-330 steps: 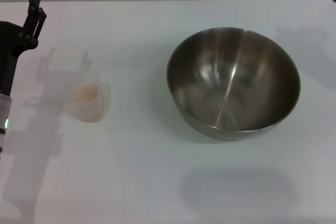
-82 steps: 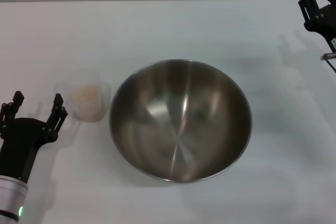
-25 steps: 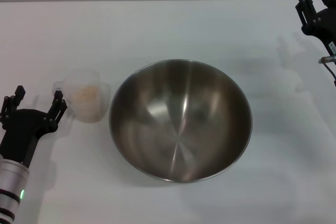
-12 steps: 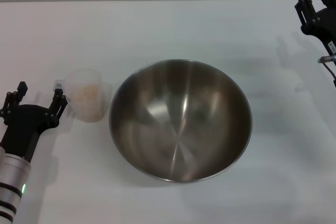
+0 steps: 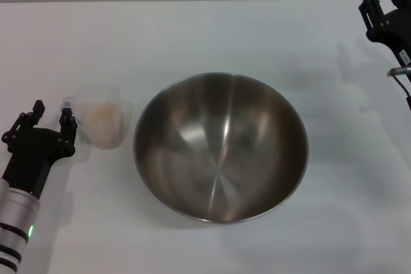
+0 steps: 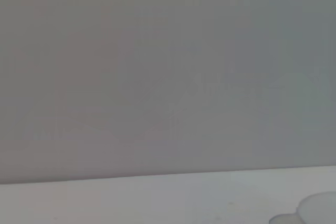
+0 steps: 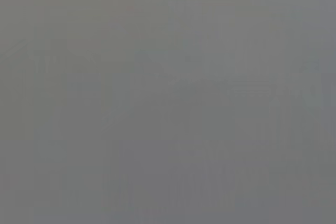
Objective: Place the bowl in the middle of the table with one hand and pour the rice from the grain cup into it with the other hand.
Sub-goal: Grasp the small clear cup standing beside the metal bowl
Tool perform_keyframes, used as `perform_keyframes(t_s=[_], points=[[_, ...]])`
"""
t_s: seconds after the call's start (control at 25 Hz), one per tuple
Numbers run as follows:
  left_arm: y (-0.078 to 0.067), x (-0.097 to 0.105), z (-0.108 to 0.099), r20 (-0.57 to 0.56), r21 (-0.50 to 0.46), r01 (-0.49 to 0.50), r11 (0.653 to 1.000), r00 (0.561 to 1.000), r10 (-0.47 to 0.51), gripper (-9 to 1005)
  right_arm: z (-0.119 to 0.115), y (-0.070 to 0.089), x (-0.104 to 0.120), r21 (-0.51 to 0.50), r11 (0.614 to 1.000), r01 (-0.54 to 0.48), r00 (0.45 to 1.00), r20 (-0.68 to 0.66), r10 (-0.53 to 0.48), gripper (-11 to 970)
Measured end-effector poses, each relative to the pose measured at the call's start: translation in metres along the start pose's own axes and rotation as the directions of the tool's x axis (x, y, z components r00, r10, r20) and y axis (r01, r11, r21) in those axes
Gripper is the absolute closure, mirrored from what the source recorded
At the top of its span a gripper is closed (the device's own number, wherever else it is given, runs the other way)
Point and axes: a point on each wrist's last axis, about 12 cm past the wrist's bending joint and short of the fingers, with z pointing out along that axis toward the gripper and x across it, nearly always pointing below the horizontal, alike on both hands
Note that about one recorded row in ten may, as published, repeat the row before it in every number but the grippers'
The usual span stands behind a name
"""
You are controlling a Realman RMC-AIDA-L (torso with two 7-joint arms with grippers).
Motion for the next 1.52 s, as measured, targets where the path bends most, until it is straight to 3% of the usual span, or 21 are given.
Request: perform_keyframes(t_s=[0.56,0.96,1.28,1.52], points=[[-0.0049,-0.0018,0.003,0.007,0.032,-0.03,0.999,1.0,0.03,760,0.0,-0.0001,0.0002,0.001,1.0,0.0,1.0,-0.002,0.0,527],[-0.0058,-0.0022,0.0035,0.01,0.037,-0.037,0.999,0.999,0.037,833,0.0004,0.0005,0.0,-0.001,1.0,-0.002,1.0,0.0,0.002,526],[-0.0077,-0.0031,0.0037,0.015,0.042,-0.049,0.998,0.999,0.048,977,-0.0006,0.0003,0.0004,0.0,1.0,-0.003,1.0,-0.001,0.003,527],[-0.0075,-0.0044,0.0048,0.022,0.033,-0.044,0.999,0.999,0.043,977,-0.0011,0.0006,0.0007,0.001,1.0,-0.005,1.0,-0.002,0.005,527]])
